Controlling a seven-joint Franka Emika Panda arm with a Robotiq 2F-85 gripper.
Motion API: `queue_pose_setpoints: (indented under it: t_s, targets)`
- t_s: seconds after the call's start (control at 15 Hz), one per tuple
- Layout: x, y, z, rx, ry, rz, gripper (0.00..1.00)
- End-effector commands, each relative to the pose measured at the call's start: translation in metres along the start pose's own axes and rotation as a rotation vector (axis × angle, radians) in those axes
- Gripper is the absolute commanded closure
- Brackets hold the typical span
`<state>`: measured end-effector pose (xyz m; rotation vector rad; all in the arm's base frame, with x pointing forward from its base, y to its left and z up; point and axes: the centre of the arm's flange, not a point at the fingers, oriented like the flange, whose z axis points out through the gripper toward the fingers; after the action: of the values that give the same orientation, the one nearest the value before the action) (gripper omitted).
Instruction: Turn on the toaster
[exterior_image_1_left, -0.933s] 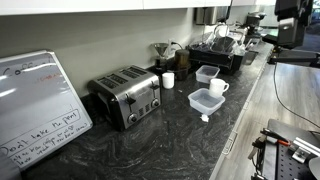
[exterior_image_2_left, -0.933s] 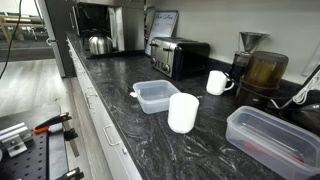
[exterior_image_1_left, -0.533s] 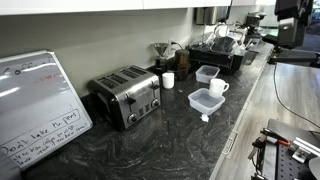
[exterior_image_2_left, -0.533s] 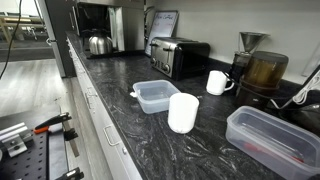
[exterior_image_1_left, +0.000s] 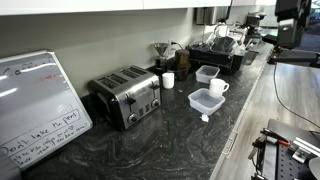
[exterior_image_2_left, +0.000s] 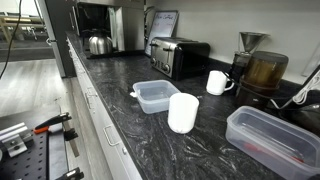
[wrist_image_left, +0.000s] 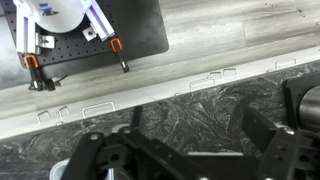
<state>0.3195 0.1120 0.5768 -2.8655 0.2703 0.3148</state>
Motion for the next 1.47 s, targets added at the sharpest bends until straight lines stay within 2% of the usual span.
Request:
queue_pose_setpoints:
  t_s: [0.0, 0.2, 0.33, 0.47, 0.6, 0.8, 0.93, 1.0, 1.07, 1.4]
  targets:
    - [-0.001, -0.004, 0.015, -0.019, 0.005, -0.046, 0.0]
    - [0.006, -0.021, 0.055, -0.064, -0.011, -0.096, 0.0]
    - [0.012, -0.033, 0.079, -0.071, 0.017, -0.147, 0.0]
    - [0.022, -0.043, 0.099, -0.07, 0.081, -0.195, 0.0]
    - [0.04, -0.049, 0.116, -0.075, 0.184, -0.282, 0.0]
    - [0.073, -0.058, 0.134, -0.074, 0.31, -0.334, 0.0]
    - [0.093, -0.06, 0.144, -0.103, 0.399, -0.361, 0.0]
    - [0.102, -0.062, 0.149, -0.133, 0.409, -0.339, 0.0]
    - [0.078, -0.056, 0.132, -0.101, 0.384, -0.34, 0.0]
    - [0.08, -0.057, 0.133, -0.101, 0.392, -0.342, 0.0]
